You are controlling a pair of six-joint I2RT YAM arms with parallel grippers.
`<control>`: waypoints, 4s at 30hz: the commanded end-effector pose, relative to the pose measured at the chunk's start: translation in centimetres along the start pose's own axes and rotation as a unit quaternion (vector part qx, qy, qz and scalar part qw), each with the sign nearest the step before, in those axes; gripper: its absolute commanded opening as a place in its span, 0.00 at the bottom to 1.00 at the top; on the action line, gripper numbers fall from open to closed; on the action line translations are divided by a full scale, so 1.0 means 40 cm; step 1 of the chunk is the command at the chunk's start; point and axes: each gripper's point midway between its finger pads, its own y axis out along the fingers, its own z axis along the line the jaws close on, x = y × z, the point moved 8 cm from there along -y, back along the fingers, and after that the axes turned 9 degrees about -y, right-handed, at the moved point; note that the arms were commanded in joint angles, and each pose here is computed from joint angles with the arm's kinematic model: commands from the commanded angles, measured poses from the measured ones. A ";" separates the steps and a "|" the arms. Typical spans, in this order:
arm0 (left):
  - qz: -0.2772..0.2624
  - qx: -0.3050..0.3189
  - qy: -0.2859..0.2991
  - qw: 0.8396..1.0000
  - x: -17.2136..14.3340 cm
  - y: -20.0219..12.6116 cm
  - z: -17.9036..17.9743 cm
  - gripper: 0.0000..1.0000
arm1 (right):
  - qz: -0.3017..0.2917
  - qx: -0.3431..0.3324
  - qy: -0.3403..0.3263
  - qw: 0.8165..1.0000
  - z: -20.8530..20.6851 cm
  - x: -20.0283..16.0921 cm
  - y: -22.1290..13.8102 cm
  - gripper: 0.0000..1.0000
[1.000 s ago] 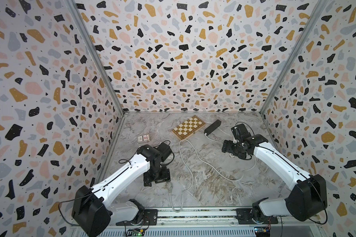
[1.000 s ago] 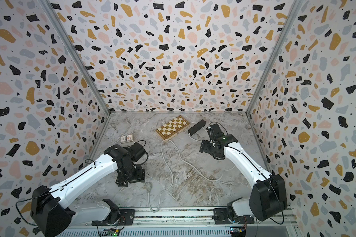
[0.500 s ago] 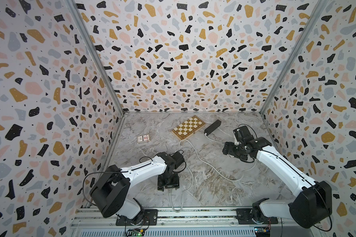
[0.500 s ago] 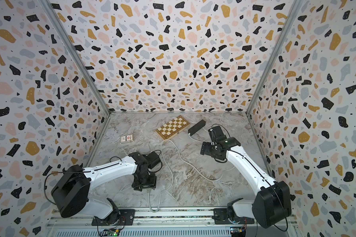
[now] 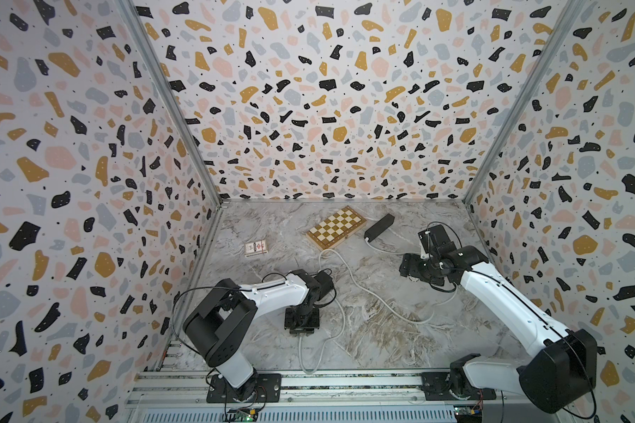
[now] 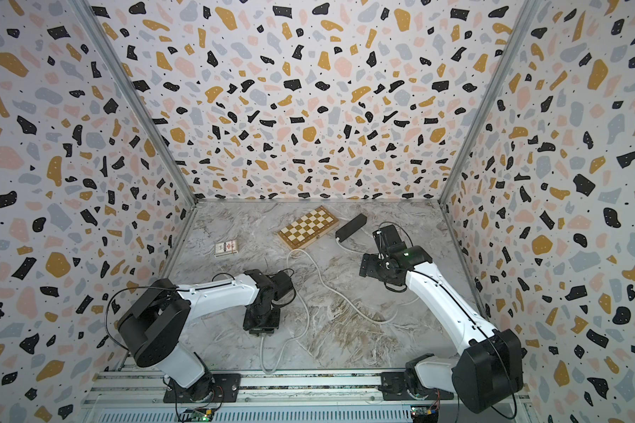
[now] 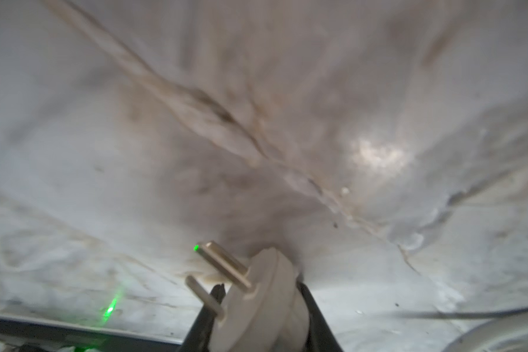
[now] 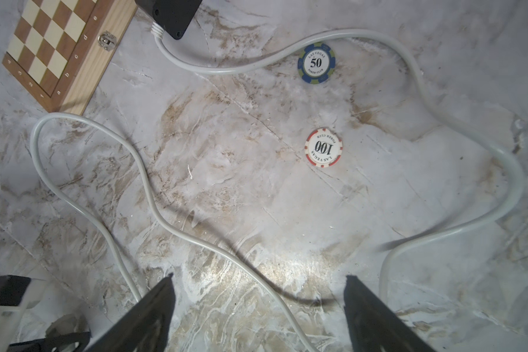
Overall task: Unwrap the cord wrapped around the power strip
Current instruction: Move the power cord to the center of the board, then pick up the power strip from the center of the board.
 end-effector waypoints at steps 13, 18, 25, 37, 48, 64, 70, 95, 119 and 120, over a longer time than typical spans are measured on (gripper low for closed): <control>-0.133 0.021 -0.245 0.960 0.362 -0.187 0.447 0.21 | -0.049 -0.016 0.021 0.998 -0.017 0.028 -0.067 0.88; -0.121 -0.036 -0.239 0.963 0.365 -0.170 0.415 0.30 | -0.046 -0.019 0.026 0.998 -0.020 0.045 -0.059 0.89; -0.094 -0.074 -0.237 0.964 0.283 -0.108 0.388 0.40 | -0.046 -0.003 0.023 0.999 0.003 0.114 -0.020 0.89; -0.258 -0.091 -0.225 0.935 0.260 -0.326 0.444 0.84 | -0.081 -0.011 0.142 0.986 0.059 0.310 0.244 0.95; -0.298 -0.225 -0.265 0.889 0.150 -0.323 0.375 0.77 | -0.152 -0.001 0.183 0.971 0.098 0.455 0.441 0.95; -0.304 -0.236 -0.269 0.883 0.148 -0.324 0.374 0.71 | -0.083 -0.024 0.199 0.976 0.100 0.445 0.575 0.73; -0.331 -0.233 -0.238 0.883 0.126 -0.335 0.378 0.62 | -0.076 -0.006 0.197 0.978 0.110 0.451 0.559 0.43; -0.375 -0.527 0.034 0.762 0.239 -0.542 0.034 0.72 | -0.077 0.602 0.043 0.794 0.245 0.437 0.230 0.00; -0.191 -0.464 -0.046 0.864 0.346 -0.592 -0.143 0.93 | 0.010 0.557 -0.094 0.825 0.295 0.245 0.169 0.00; -0.191 -0.466 -0.041 0.863 0.346 -0.594 -0.155 0.94 | 0.015 0.555 -0.102 0.825 0.302 0.238 0.165 0.00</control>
